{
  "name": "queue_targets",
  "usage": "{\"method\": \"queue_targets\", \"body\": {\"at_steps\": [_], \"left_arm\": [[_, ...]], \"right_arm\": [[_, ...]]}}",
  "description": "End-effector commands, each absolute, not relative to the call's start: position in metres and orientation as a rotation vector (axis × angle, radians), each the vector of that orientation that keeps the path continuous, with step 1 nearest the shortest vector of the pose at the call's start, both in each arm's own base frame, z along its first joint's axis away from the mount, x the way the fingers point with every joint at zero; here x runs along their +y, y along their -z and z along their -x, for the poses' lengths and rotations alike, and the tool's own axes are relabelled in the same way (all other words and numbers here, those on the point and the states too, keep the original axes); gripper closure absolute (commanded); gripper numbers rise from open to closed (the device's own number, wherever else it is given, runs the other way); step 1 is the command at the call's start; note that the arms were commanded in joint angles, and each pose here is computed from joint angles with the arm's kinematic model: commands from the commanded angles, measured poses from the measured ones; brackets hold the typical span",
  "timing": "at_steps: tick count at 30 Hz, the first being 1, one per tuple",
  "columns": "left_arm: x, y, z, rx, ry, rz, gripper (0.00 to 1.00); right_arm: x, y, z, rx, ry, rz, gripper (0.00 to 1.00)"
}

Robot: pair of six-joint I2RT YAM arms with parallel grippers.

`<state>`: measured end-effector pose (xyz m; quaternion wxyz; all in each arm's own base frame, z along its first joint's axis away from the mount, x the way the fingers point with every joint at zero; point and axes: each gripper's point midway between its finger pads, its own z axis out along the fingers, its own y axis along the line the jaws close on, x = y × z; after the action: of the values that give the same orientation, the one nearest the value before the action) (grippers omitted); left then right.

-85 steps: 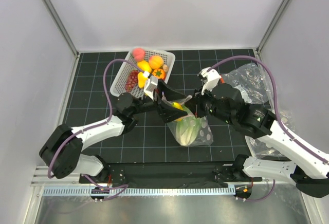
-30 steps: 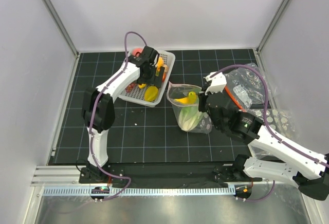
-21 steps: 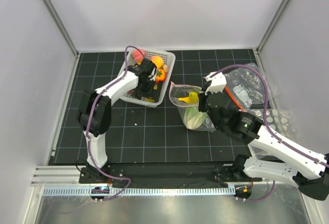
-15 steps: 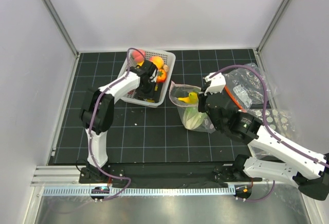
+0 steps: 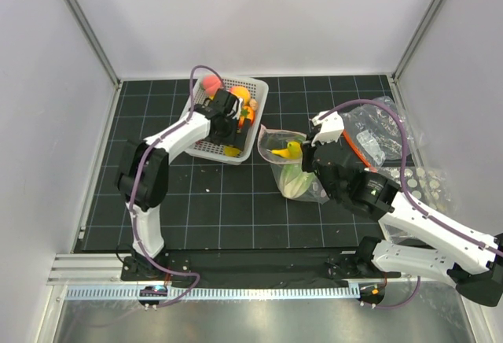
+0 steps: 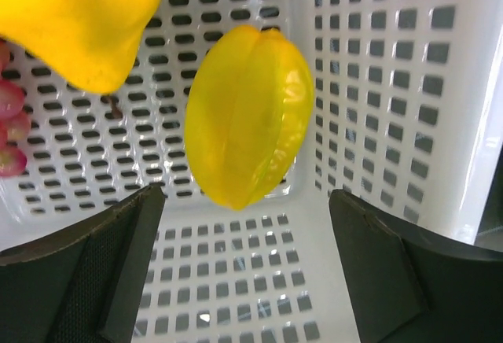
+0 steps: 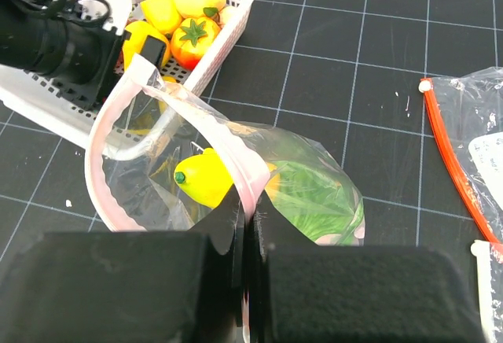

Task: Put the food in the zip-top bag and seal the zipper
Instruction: Pick up the fake fruit from the bin.

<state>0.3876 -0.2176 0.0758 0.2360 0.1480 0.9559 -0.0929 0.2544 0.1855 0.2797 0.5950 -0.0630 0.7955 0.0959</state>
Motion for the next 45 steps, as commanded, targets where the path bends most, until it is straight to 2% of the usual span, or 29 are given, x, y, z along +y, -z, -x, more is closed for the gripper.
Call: {"method": "queue_targets", "body": {"at_steps": [1,7,11,12,14,20,23,24,26,27,30,36,45], "left_arm": [[-0.227,-0.071,-0.398,2.623,0.28,-0.448,0.11],[-0.23,-0.061,-0.393,2.682,0.306,-0.432,0.31],[-0.237,-0.063,-0.387,2.697,0.363,-0.433,0.55],[-0.238,-0.068,-0.389,2.688,0.375,-0.43,0.58],[-0.24,-0.092,-0.391,2.635,0.392,-0.425,0.64],[-0.226,-0.171,-0.389,2.384,0.388,-0.433,0.7],[-0.221,-0.182,-0.385,2.322,0.395,-0.427,0.72],[-0.221,-0.182,-0.387,2.312,0.397,-0.424,0.72],[-0.216,-0.17,-0.389,2.349,0.369,-0.388,0.45],[-0.216,-0.169,-0.392,2.357,0.366,-0.38,0.25],[-0.214,-0.146,-0.4,2.42,0.36,-0.347,0.01],[-0.202,-0.124,-0.425,2.446,0.291,-0.426,0.0],[-0.192,-0.078,-0.433,2.541,0.23,-0.454,0.0]], "right_arm": [[0.187,-0.3,-0.257,1.783,-0.279,0.079,0.99],[0.188,-0.3,-0.256,1.785,-0.283,0.082,0.99],[0.185,-0.3,-0.256,1.784,-0.279,0.076,0.99],[0.185,-0.3,-0.255,1.78,-0.284,0.074,0.99],[0.184,-0.301,-0.256,1.775,-0.283,0.066,0.99],[0.183,-0.299,-0.256,1.777,-0.276,0.063,0.99],[0.183,-0.3,-0.257,1.774,-0.273,0.059,0.99],[0.183,-0.299,-0.257,1.775,-0.271,0.059,0.99],[0.183,-0.299,-0.257,1.774,-0.268,0.059,0.99],[0.183,-0.298,-0.258,1.775,-0.266,0.059,0.99],[0.184,-0.298,-0.258,1.776,-0.269,0.063,0.99],[0.186,-0.295,-0.258,1.783,-0.27,0.073,0.99],[0.19,-0.295,-0.258,1.787,-0.279,0.089,0.99]]}}
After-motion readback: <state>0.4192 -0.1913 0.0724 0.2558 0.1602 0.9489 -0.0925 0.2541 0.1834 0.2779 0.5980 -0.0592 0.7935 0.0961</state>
